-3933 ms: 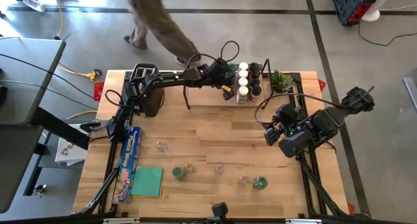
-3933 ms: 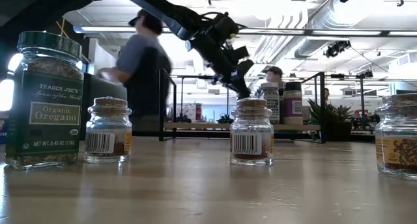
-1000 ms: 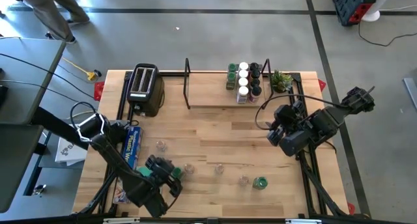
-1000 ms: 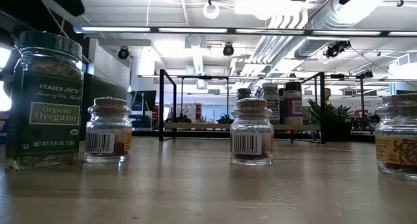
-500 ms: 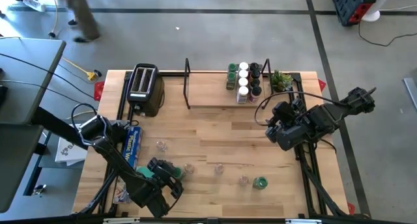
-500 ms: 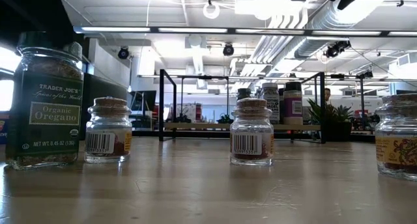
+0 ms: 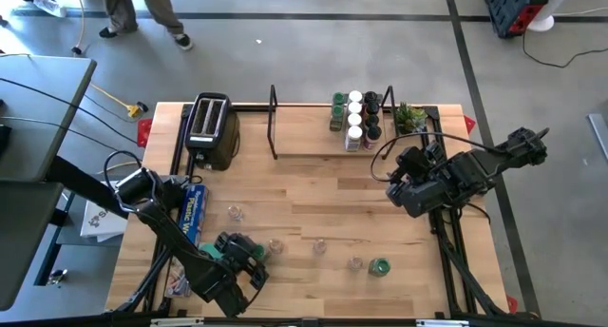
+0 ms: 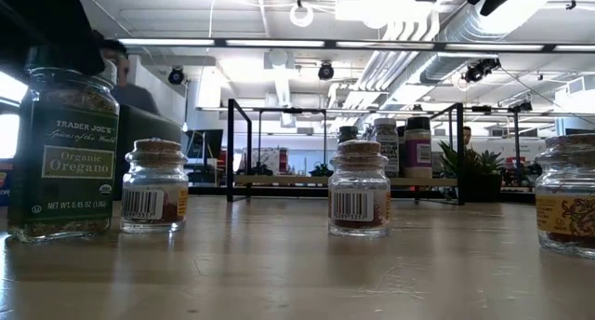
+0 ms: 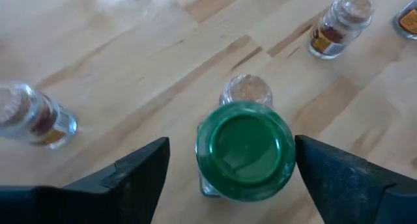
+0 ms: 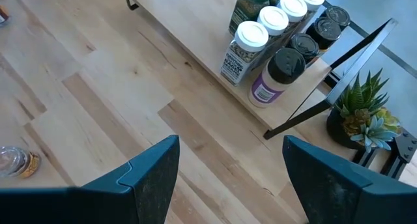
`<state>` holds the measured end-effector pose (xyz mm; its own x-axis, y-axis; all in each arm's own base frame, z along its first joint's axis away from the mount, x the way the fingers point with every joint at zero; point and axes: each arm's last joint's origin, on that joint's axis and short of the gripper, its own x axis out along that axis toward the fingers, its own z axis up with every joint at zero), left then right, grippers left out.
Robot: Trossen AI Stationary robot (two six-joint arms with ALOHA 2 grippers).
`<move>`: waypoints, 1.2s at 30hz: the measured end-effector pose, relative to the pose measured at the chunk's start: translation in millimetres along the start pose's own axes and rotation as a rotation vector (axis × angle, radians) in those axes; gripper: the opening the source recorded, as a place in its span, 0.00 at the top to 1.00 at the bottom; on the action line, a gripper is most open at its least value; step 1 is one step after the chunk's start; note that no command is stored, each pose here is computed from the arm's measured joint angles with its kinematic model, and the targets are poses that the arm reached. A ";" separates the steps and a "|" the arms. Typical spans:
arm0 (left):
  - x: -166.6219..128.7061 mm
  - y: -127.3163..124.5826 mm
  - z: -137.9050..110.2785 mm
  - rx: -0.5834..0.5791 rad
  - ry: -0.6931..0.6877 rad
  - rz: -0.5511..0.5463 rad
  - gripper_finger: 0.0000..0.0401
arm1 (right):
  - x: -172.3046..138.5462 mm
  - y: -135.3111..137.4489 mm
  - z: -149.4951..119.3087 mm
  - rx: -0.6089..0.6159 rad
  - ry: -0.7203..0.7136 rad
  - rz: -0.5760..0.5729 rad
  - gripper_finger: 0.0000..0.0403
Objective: Shelf spices
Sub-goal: Put the left green spice bottle on the shelf and align with the other green spice bottles
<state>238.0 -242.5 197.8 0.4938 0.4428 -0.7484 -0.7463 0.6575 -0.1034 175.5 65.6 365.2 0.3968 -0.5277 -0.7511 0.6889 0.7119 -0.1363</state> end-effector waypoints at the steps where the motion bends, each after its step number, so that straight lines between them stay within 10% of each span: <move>1: 0.0 -0.2 -0.3 -0.013 0.008 -0.001 0.23 | 0.0 0.0 0.0 0.000 0.000 0.000 0.34; 16: -9.2 3.0 6.7 -0.023 0.074 -0.015 0.65 | 0.0 0.0 0.0 0.001 0.000 0.000 0.34; 29: -72.3 64.0 87.9 0.212 0.125 -0.108 0.98 | 0.0 0.9 2.8 0.016 -0.076 -0.019 0.34; 36: -77.3 79.0 110.1 0.309 0.141 -0.139 0.94 | -0.1 0.8 3.1 0.016 -0.087 -0.023 0.34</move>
<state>190.0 -157.7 319.6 0.4986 0.2624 -0.8262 -0.4959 0.8680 -0.0236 177.9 64.7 367.2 0.4310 -0.5827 -0.6890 0.7080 0.6918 -0.1422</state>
